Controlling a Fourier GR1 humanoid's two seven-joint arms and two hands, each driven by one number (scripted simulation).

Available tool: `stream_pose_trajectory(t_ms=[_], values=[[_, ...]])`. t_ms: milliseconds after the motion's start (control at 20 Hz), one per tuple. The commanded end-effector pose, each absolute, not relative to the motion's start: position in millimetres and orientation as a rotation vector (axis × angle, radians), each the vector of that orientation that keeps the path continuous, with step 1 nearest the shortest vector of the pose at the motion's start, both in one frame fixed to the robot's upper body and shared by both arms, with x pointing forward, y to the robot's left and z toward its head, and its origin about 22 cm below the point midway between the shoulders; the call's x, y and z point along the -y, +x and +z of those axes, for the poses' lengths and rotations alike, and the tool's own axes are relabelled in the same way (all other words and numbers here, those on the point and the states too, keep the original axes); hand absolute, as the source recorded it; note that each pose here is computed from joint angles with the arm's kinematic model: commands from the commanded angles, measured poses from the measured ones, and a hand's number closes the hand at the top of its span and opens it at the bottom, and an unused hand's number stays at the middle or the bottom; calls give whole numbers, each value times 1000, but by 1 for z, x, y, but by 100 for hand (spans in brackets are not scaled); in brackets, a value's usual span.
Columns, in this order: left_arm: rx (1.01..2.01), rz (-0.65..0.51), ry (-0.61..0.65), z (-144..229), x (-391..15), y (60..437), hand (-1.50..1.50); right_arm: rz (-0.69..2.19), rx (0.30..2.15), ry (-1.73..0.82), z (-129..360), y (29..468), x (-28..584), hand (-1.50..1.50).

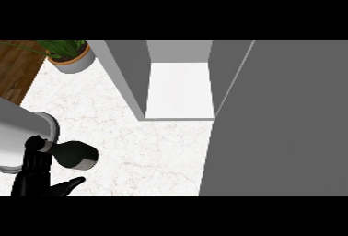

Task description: Pick up the wine, place it into the cabinet and close the cabinet

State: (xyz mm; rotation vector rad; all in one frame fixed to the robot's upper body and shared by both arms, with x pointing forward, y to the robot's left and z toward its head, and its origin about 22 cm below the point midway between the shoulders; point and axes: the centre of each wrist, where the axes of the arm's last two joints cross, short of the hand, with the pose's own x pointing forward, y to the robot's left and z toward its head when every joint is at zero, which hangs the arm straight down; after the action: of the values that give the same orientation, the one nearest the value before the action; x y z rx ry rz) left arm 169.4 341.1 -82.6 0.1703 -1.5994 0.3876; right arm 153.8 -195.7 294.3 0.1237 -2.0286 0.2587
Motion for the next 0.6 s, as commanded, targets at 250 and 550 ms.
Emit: stream_pose_trajectory(t_ms=[250,550], values=[[1572,469,96,-125,-336,168,-150,285,2005,200,295,137,207,-150],[1605,430,92,-134,-357,178,-150,284,1987,229,291,129,203,-150]])
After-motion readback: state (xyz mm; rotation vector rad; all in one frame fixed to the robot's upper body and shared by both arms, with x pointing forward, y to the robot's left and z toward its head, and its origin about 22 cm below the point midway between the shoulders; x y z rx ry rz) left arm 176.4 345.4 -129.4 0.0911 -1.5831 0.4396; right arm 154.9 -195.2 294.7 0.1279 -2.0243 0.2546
